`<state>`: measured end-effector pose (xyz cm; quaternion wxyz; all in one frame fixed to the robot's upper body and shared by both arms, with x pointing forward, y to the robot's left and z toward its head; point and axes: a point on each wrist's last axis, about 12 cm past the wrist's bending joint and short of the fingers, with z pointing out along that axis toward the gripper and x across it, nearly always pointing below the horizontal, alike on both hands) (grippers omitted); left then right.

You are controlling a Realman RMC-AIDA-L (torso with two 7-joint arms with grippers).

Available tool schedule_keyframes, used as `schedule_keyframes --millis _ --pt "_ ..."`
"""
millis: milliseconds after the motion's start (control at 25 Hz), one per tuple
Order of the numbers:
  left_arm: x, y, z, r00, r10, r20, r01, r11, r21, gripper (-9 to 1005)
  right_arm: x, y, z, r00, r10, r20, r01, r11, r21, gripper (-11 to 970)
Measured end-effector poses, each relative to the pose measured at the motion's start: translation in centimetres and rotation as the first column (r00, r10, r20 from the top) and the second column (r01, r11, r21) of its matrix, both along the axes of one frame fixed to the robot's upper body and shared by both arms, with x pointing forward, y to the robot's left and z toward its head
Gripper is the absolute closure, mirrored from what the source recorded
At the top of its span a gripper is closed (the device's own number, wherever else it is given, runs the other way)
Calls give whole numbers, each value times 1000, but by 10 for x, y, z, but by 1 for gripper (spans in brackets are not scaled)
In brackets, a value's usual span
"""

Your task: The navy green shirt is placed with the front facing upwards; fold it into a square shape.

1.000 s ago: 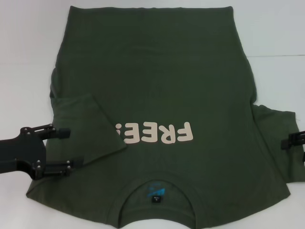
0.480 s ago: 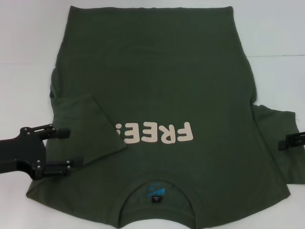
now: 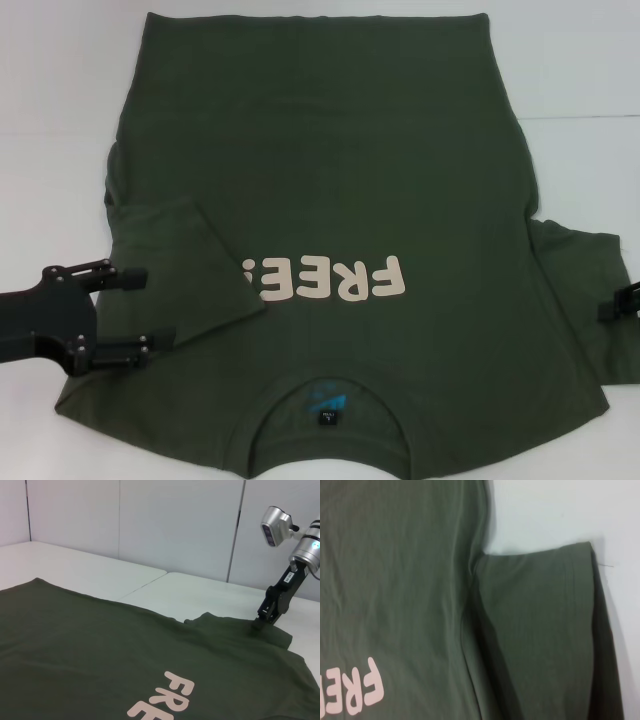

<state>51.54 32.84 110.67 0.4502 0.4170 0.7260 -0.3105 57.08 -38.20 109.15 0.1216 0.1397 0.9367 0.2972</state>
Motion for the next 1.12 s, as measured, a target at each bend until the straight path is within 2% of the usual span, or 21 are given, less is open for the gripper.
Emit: schedule_keyframes --millis 280,480,720,1120 --pt "0 0 0 1000 1 1 -1 1000 0 147 0 1 1 1000 23 3 -23 1000 -8 640" --pt "0 0 0 1000 1 1 -1 1000 1 147 0 0 0 1000 23 2 -23 1000 -8 878" --pt "0 1 0 1000 2 2 -2 1000 2 148 0 0 1 1000 25 6 -25 1000 -9 958" --pt "0 1 0 1000 5 2 -5 1000 0 148 -2 -1 6 997 43 65 -46 997 54 957"
